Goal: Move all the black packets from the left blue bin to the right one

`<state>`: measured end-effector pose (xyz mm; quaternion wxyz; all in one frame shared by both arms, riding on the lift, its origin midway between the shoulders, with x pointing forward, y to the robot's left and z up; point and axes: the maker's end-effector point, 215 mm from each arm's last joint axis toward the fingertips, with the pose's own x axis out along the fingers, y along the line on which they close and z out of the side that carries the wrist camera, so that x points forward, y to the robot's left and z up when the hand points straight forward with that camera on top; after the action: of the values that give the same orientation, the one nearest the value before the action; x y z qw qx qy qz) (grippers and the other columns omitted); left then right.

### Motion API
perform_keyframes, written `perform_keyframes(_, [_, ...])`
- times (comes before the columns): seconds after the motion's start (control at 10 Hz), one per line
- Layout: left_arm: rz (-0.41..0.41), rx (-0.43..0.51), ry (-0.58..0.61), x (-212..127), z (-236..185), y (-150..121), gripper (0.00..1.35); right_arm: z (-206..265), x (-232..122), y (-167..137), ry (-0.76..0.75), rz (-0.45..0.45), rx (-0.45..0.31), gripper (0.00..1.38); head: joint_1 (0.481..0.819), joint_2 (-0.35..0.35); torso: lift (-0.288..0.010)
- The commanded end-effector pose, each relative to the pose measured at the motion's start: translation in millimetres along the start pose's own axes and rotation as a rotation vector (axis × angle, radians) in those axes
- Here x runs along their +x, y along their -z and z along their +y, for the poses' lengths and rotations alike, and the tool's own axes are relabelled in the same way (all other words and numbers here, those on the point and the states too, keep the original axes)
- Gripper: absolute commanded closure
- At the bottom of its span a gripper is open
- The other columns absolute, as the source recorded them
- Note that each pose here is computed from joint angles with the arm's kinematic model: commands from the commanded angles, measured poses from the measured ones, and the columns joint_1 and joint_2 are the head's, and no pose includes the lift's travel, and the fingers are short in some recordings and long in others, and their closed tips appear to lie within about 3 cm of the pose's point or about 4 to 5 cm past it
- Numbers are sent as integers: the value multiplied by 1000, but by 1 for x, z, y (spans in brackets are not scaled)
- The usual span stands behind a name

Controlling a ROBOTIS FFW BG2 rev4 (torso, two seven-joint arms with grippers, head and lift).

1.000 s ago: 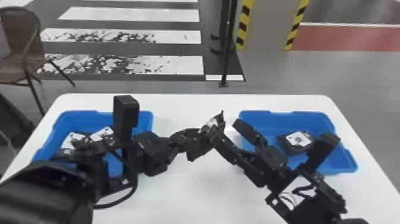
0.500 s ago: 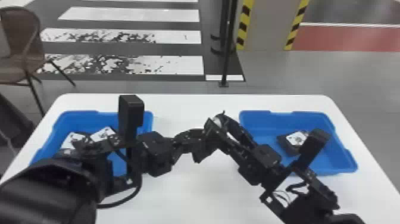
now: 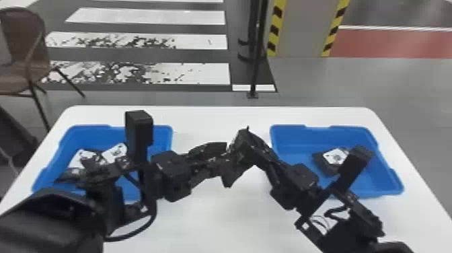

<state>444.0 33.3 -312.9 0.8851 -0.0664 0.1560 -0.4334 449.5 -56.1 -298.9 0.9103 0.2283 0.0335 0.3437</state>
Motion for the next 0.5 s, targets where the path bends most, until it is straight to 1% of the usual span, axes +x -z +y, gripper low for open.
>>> perform_keyframes(0.0, [-30, -31, -44, -17, 17, 3, 68, -19, -9, -10, 39, -10, -21, 1285, 695, -31, -140])
perform_keyframes(0.1, [-48, -30, -85, -34, 27, 0, 124, -43, -17, -19, 86, -15, -51, 1285, 695, -26, -140])
perform_keyframes(0.2, [-69, -25, -145, -59, 36, -6, 151, -75, -24, -26, 142, -9, -86, 1285, 695, -28, -140])
perform_keyframes(0.4, [-103, -4, -291, -113, 59, -17, 154, -148, -45, -38, 275, 23, -169, 1285, 695, -34, -140])
